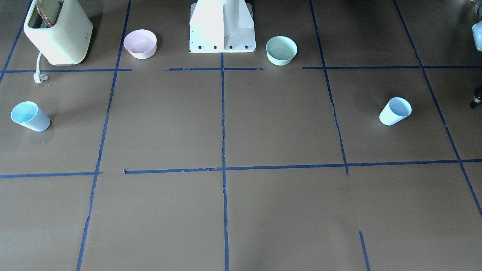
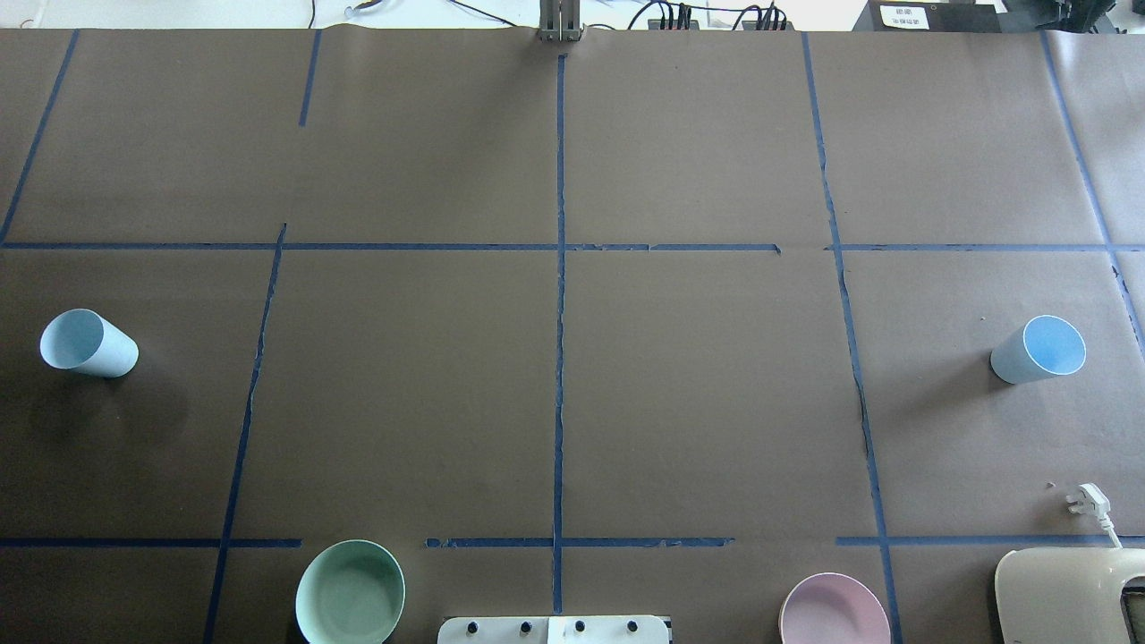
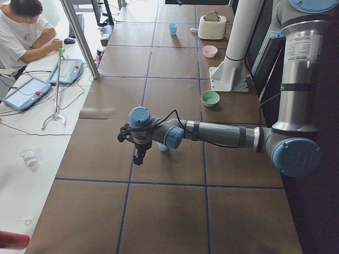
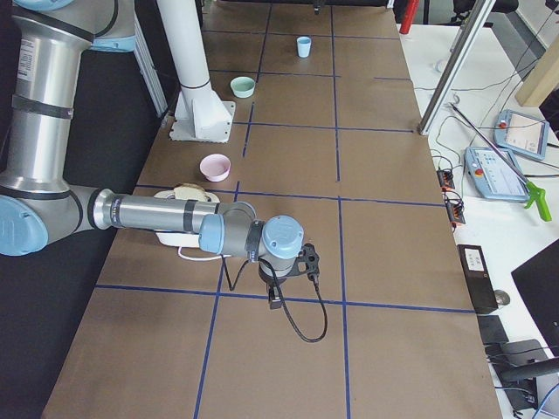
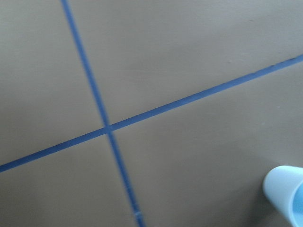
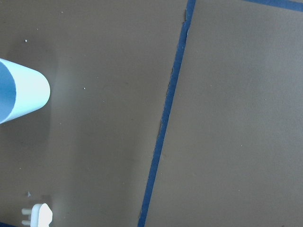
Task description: Stack blue cups with both arms
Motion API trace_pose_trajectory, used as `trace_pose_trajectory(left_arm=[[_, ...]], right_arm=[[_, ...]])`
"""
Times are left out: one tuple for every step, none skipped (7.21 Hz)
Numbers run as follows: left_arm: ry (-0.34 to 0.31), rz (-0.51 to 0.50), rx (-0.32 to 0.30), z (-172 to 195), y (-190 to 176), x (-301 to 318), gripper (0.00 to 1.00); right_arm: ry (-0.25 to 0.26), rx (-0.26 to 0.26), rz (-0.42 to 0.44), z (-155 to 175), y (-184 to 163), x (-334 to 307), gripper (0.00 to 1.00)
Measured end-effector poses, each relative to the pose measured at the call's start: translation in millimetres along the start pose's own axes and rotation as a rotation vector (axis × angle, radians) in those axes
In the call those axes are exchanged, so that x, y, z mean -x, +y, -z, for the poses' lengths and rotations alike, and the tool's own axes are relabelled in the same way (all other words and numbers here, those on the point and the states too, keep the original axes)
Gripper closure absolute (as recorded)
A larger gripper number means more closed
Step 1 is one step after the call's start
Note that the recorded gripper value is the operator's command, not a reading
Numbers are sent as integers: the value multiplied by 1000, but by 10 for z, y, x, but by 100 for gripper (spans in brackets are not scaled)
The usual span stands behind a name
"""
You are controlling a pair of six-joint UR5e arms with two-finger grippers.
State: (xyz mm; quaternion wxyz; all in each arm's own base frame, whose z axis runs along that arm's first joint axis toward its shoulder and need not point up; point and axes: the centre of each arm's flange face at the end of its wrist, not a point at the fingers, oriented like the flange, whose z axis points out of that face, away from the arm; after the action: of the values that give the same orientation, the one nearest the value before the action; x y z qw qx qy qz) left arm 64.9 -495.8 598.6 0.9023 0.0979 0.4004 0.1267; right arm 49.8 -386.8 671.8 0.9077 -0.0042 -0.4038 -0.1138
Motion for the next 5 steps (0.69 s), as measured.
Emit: trace_pose_trajectory(left_arm=[[26,65,-7,-236,155,-207,0],[49,136,-5,-411,258,-393,0],[58,192,3,-538,312,-526,0],[57,233,8,-607,334,-587,0],[56,260,15,-654,343,-633,0]], right_arm=[[-3,-1,0,0,-1,3,0],[-4,-1,0,0,-1,4,0],[-4,-2,1,2,-2,7,0],[-4,-3,2,5,-4,9,0],[-5,-3,2,5,-4,11,0]])
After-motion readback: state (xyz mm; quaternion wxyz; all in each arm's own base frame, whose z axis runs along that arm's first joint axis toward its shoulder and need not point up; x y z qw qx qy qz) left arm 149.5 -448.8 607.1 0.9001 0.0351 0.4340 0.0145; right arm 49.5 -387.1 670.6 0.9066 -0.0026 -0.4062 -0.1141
